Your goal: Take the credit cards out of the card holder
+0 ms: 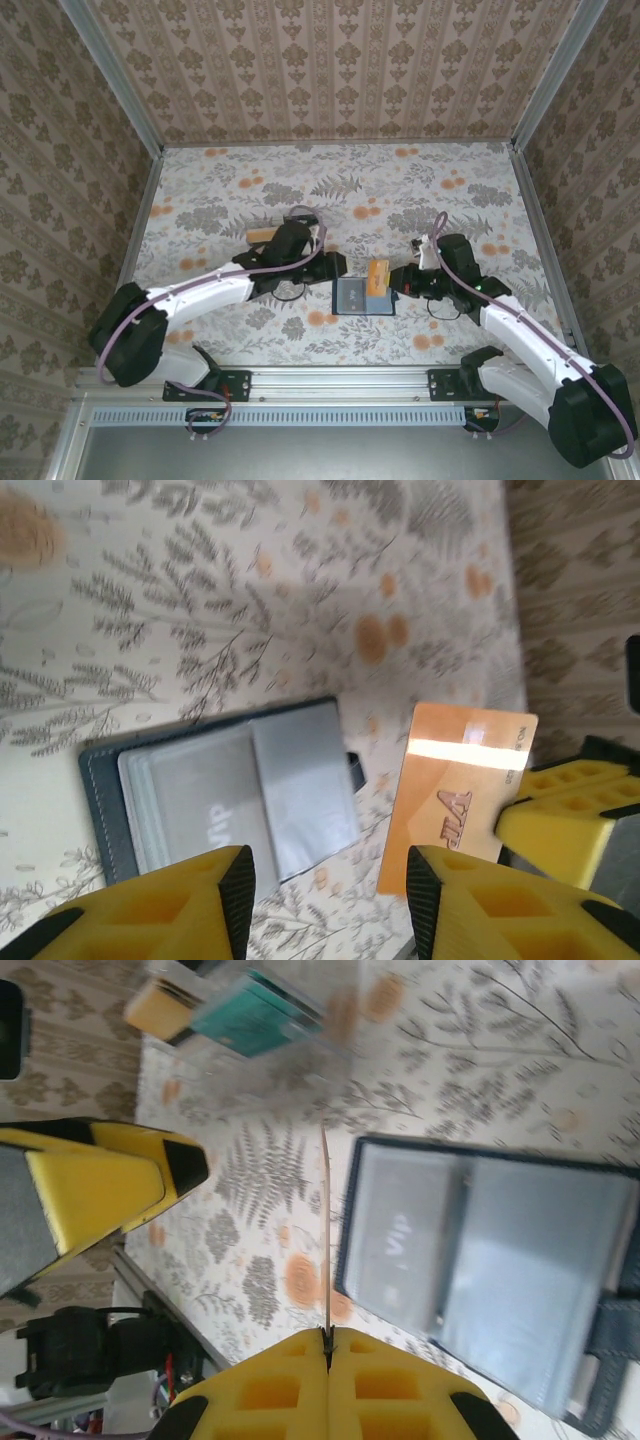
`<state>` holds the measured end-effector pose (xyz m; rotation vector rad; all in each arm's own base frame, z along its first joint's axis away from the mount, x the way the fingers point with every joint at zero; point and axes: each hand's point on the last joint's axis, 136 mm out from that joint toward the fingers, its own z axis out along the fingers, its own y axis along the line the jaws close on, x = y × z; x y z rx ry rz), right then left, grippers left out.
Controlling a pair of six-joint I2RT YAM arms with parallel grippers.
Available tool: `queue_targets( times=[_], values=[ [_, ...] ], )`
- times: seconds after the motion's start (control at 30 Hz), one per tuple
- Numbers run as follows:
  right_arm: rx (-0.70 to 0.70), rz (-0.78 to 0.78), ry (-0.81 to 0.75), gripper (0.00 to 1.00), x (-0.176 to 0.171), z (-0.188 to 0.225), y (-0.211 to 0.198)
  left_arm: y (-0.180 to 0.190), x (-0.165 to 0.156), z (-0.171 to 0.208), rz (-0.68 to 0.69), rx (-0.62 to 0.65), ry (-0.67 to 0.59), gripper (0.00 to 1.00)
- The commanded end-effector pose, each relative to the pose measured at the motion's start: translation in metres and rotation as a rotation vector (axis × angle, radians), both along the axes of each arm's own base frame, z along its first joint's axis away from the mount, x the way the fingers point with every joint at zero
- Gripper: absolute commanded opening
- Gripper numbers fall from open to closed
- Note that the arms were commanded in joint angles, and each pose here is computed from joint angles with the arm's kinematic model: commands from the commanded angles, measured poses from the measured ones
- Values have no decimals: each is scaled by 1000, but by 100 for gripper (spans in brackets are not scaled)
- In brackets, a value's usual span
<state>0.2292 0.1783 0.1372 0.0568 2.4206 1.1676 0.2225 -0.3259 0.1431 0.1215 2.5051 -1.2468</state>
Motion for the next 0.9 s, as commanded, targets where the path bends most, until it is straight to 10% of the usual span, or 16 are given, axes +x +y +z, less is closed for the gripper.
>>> queue_targets(
  times=[0.0,0.87],
  values=[
    [74,75,-152,0,8,43,13,-2,3,23,8,-157,-7,45],
    [254,275,-142,0,18,69,61,-13,-13,60,-85,-343,-45,29]
  ],
)
